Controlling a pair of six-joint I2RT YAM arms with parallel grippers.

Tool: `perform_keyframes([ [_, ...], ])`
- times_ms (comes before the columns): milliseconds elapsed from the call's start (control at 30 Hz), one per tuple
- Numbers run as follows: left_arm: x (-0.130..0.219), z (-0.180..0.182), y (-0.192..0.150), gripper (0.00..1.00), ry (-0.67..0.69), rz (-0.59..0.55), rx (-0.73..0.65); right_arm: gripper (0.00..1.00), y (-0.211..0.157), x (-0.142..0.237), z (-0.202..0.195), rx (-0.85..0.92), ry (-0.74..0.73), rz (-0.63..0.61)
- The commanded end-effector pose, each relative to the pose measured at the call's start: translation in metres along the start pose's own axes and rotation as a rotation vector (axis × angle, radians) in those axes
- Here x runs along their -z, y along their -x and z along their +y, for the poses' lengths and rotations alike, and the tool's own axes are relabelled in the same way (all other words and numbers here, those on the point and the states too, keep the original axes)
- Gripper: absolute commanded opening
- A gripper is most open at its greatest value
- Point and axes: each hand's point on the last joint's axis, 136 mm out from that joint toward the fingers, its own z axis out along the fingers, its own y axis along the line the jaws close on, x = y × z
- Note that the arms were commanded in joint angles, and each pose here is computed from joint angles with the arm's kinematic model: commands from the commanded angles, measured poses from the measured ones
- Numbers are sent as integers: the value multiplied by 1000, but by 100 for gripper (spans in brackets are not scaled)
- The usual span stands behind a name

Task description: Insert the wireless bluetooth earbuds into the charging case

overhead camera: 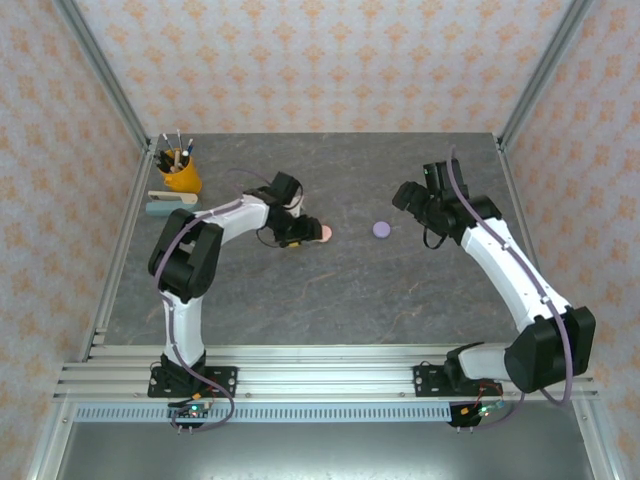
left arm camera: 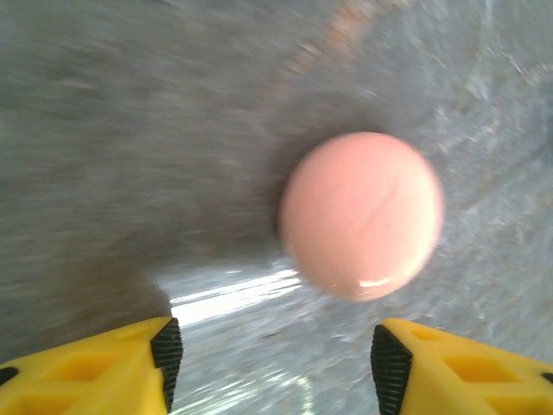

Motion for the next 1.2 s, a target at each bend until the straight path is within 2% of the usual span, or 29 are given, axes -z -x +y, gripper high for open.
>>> perform_keyframes([
  [0,61,22,9,65,102,-92,-18,100,18,18,-18,-7,-58,-78],
  [133,123,33,27,66,173,-294,-80,100,34,21,-42,8,-155,-132],
  [300,202,46,45,66,333,-688,-220,100,62,28,-94,55,-411,-342],
  [367,233,60,47,73,424,-879,-233,100,72,28,-113,87,-504,-472],
  [467,254,91,39,82,585,-1042,-225,100,74,15,-134,146,-566,-544],
  [600,235,120,36,82,692,-1056,-236,100,69,-7,-160,113,-581,-571],
  [733,213,144,35,82,719,-1106,-233,100,58,-36,-170,163,-539,-606],
  [800,218,140,41,83,681,-1151,-229,100,52,-48,-171,197,-507,-619],
  [1000,211,146,41,82,697,-1108,-290,100,47,-71,-157,232,-357,-649],
  [1067,212,151,40,82,667,-1109,-286,100,43,-82,-154,246,-317,-661],
  [1167,208,149,35,82,611,-1103,-312,100,37,-98,-145,299,-263,-613],
])
